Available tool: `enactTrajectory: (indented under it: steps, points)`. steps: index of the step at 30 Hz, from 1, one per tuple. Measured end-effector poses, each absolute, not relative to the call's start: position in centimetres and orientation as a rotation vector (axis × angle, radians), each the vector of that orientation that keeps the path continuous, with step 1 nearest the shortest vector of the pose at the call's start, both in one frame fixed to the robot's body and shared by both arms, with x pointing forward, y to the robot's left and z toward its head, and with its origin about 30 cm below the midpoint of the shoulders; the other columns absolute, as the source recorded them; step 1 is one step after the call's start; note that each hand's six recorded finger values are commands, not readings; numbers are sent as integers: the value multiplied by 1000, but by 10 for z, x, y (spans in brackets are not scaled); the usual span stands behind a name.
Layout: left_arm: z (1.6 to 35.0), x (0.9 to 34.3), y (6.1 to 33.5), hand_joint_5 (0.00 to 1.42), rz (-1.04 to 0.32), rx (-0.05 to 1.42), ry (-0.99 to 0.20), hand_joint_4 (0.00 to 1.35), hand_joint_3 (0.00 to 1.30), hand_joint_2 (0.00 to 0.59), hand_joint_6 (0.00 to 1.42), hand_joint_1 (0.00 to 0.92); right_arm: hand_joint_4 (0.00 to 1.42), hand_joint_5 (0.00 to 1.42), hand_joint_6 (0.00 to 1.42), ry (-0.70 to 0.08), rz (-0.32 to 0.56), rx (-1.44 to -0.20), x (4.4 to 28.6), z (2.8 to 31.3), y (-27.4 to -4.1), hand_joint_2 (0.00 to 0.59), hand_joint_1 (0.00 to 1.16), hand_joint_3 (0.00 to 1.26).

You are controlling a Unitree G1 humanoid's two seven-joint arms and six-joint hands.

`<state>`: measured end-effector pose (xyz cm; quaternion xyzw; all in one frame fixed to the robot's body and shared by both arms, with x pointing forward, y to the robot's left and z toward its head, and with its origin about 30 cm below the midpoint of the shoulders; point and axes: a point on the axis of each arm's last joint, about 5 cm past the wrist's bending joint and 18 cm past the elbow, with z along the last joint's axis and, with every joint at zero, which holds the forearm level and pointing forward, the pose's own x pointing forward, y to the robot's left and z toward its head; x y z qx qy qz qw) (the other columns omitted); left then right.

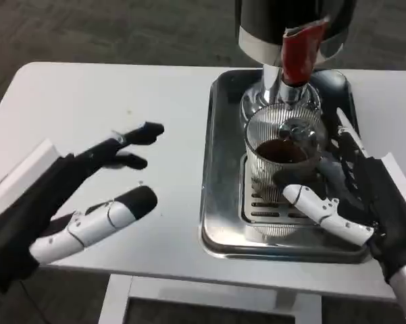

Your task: Grasp the cup under the faucet to collect the drink, then remove the cup.

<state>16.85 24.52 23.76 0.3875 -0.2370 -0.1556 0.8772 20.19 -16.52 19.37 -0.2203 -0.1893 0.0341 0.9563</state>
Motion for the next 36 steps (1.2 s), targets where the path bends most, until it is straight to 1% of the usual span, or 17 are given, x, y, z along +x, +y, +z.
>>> enactTrajectory:
  steps: [9,21,27,36]
  points:
    - [231,162,246,277,-332,821,-445,161,192,91,228,0,0,58,180,-384,58,-415,211,193,-159,227,572,0]
    - [226,156,248,277,-340,825,-398,161,195,93,224,0,0,52,163,-384,62,-407,221,192,-155,222,574,0]
    - [225,156,248,277,-342,824,-388,162,195,93,223,0,12,104,212,-393,66,-402,223,191,-151,219,574,0]
    - [222,154,250,277,-349,828,-361,164,202,94,226,0,97,201,301,-407,49,-403,226,187,-144,211,586,5]
